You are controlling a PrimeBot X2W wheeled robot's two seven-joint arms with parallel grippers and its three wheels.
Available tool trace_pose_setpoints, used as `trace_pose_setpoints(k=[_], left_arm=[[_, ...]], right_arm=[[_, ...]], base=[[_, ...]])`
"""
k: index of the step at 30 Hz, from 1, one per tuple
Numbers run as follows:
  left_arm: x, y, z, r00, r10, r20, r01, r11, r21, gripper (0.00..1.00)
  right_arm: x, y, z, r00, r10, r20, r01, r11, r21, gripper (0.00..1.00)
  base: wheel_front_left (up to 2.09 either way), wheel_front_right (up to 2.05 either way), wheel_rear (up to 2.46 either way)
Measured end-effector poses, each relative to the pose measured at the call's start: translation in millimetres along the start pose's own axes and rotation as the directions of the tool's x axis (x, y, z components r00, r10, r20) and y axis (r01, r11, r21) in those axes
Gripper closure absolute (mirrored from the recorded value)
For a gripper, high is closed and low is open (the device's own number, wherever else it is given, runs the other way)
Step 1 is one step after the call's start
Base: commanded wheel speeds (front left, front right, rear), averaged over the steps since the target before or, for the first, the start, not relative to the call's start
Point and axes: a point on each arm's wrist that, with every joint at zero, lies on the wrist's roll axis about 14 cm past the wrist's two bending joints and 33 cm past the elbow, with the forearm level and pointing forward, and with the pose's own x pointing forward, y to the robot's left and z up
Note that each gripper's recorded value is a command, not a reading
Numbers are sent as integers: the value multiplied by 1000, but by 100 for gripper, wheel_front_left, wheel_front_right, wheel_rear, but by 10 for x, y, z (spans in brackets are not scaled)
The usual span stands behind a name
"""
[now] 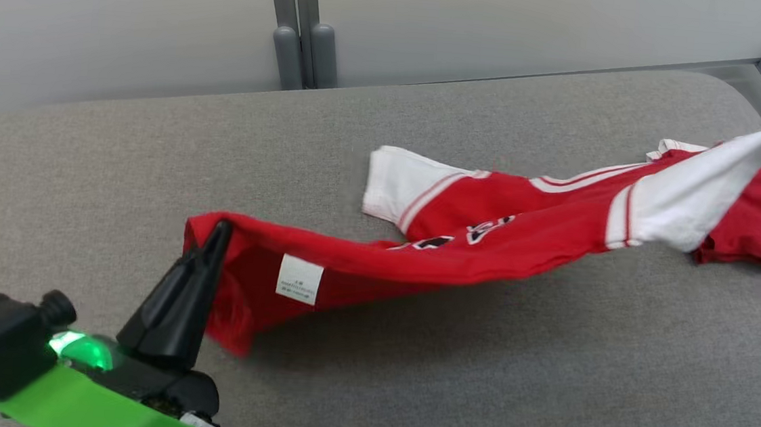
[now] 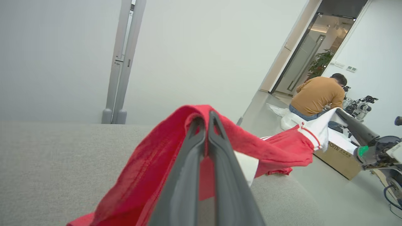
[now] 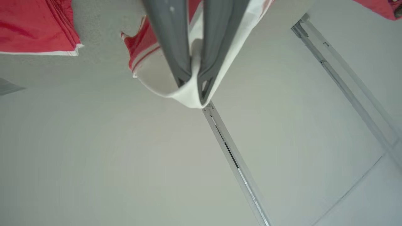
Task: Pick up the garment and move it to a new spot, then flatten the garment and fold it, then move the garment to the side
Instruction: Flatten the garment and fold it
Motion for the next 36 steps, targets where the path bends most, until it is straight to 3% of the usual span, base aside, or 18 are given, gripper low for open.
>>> trace_pose_setpoints(k=[7, 10, 16, 20, 23, 26, 28, 30, 33, 36], left_arm=[[253, -261, 607, 986, -155, 52, 148, 981, 129, 100], [516, -162, 678, 988, -155, 6, 151, 970, 188, 100], [1392, 306, 774, 999, -48, -13, 50, 971, 232, 100], [1987, 745, 757, 998, 65, 21, -68, 962, 264, 100], [2393, 965, 1010, 982, 98, 158, -144, 940, 308, 100], [2710, 1125, 1319, 937, 86, 338, -196, 932, 304, 100], [2842, 1285, 1285, 915, 87, 393, -214, 932, 292, 100], [2947, 1516, 1042, 919, 108, 378, -232, 925, 300, 100], [2999, 1959, 372, 950, 169, 262, -252, 910, 328, 100], [2762, 2321, -442, 964, 248, 95, -266, 891, 367, 100]], right_arm=[[110, 154, 841, 985, 68, 156, -49, 991, -125, 100], [344, 94, 942, 987, 60, 150, -37, 988, -151, 100], [1148, -119, 967, 986, 3, 167, 34, 975, -219, 100], [1733, -196, 709, 985, -19, 172, 61, 969, -239, 100], [2133, -99, 786, 960, 20, 279, 52, 967, -249, 100], [2442, 45, 896, 905, 85, 417, 22, 969, -245, 100], [2589, 17, 775, 894, 95, 438, 15, 970, -241, 100], [2704, -71, 465, 912, 91, 400, 10, 970, -242, 100], [2748, -274, -191, 958, 72, 278, 0, 969, -249, 100], [2479, -574, -868, 993, 13, 117, 16, 969, -246, 100]], base=[[0, 0, 0], [0, 0, 0], [0, 0, 0], [0, 0, 0], [0, 0, 0], [0, 0, 0], [0, 0, 0], [0, 0, 0], [0, 0, 0], [0, 0, 0]])
